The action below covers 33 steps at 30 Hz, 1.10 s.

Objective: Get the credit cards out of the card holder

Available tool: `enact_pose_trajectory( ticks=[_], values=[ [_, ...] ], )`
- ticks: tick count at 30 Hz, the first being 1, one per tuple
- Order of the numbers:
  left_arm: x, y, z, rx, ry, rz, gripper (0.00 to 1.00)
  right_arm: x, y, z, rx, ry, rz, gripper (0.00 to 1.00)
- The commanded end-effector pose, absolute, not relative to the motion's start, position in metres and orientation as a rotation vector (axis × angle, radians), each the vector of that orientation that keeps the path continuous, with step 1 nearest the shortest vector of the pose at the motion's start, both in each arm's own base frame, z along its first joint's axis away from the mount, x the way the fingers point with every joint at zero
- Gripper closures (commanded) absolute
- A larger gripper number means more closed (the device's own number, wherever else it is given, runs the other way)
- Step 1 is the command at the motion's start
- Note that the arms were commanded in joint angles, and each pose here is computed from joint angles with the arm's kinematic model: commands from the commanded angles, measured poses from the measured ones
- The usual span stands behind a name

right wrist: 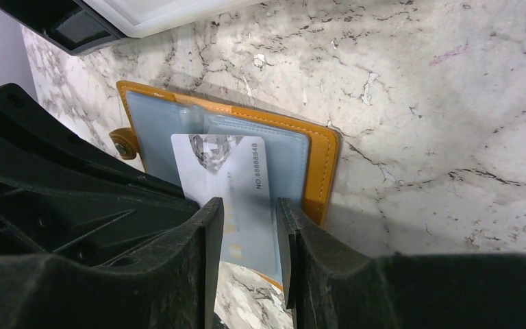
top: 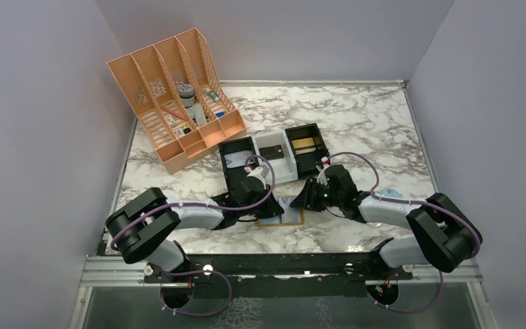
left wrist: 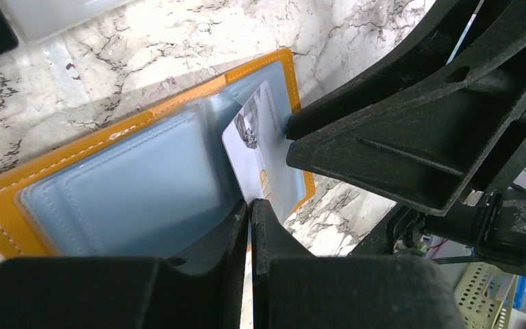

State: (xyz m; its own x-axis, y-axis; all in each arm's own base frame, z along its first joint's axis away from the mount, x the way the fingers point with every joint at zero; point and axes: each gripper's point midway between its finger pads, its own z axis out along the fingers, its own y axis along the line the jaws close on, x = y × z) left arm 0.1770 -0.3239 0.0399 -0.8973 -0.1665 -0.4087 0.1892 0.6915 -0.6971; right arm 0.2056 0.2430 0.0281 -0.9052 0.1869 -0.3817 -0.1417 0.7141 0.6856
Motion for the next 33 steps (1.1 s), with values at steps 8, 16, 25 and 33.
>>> enact_pose_trajectory(
  ticks=[8, 16, 25, 33],
  values=[
    [0.176, -0.314, 0.036, 0.045, 2.471, -1.008, 0.93, 0.209, 0.219, 0.016, -0.033, 2.536, 0.824, 0.61],
    [0.178, -0.317, 0.040, 0.065, 2.459, -1.008, 0.92, 0.209, 0.249, 0.055, -0.171, 2.424, 1.050, 0.55],
    [0.179, -0.319, 0.042, 0.070, 2.460, -1.012, 0.90, 0.195, 0.264, 0.054, -0.180, 2.435, 1.224, 0.55],
    [0.179, -0.321, 0.041, 0.062, 2.468, -1.023, 0.78, 0.196, 0.234, 0.011, -0.080, 2.598, 0.945, 0.55]
  ],
)
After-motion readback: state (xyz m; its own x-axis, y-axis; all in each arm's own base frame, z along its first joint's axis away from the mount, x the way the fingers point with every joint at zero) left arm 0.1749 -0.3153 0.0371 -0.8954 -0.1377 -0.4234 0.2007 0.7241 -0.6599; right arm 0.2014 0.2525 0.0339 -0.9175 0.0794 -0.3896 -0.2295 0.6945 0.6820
